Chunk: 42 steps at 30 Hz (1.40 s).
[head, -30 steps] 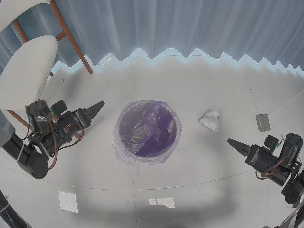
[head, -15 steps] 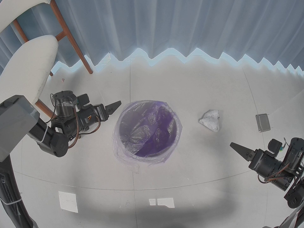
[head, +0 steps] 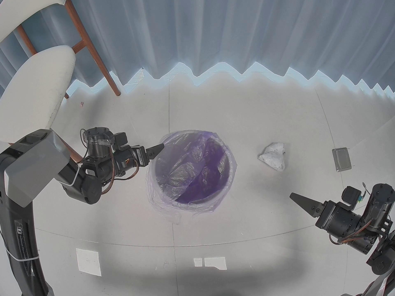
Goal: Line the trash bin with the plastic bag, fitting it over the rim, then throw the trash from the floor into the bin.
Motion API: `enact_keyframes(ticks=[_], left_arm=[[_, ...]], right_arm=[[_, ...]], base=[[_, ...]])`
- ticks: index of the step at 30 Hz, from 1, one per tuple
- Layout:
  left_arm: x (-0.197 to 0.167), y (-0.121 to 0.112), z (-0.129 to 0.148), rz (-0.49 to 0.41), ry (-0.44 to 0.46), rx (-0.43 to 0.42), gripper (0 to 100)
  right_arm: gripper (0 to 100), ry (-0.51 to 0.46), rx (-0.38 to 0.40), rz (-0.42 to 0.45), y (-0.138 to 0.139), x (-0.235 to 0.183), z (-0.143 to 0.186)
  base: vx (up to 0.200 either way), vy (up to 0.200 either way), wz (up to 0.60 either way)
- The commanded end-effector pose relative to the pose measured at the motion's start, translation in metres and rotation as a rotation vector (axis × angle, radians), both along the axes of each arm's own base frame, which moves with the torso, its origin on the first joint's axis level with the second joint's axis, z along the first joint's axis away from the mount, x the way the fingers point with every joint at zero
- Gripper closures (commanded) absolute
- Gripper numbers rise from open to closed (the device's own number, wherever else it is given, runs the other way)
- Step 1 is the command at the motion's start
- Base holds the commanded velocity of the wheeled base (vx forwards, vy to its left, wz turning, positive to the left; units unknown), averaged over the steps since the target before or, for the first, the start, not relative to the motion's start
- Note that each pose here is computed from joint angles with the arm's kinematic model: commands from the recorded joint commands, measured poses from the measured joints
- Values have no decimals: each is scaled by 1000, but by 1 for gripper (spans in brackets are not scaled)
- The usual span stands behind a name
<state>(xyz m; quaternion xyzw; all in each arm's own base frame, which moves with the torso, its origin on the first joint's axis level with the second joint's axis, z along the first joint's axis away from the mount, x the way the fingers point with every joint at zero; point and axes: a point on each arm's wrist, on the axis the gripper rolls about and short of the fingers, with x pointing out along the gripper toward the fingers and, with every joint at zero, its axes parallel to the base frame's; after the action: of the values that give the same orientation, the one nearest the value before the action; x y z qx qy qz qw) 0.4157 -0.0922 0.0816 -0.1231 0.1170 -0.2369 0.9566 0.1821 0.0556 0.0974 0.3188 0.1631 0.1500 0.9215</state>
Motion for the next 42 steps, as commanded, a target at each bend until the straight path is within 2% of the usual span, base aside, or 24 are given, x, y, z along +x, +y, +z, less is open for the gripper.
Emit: enact_keyframes(ticks=[1,2,17,21,24,29,31,32,38,42], left_arm=[[5,0,-9,1,10,3,0],[6,0,-9,1,7,3,100],[5,2,-6,8,21,-24,100],[3,12,-1,50,10,-31,100],[-17,21,7,61,27,-27,100],[-51,24,10,34,81,-18,100],[-73,26,4,23,134,4,100],[-75,25,2,21,143,8,0],[-77,29,-23,31,194,47,0],[-71,28,-37,35,191,54,0]], right_arm=[[0,29,0,24,5,-4,-4],[0,29,0,24,5,-4,-4],[0,30,1,23,5,-4,-5],[0,30,1,24,5,-4,-5],[0,30,1,23,5,-4,-5],[0,33,4,22,5,-4,-5],[0,37,7,24,5,-4,-5],[0,40,8,23,5,-4,-6],[0,45,16,25,6,-4,-6],[0,47,24,21,6,-4,-6]], base=[[0,0,0],[0,0,0],[0,0,0],[0,0,0],[0,0,0],[0,0,0],[0,0,0],[0,0,0],[0,0,0],[0,0,0]])
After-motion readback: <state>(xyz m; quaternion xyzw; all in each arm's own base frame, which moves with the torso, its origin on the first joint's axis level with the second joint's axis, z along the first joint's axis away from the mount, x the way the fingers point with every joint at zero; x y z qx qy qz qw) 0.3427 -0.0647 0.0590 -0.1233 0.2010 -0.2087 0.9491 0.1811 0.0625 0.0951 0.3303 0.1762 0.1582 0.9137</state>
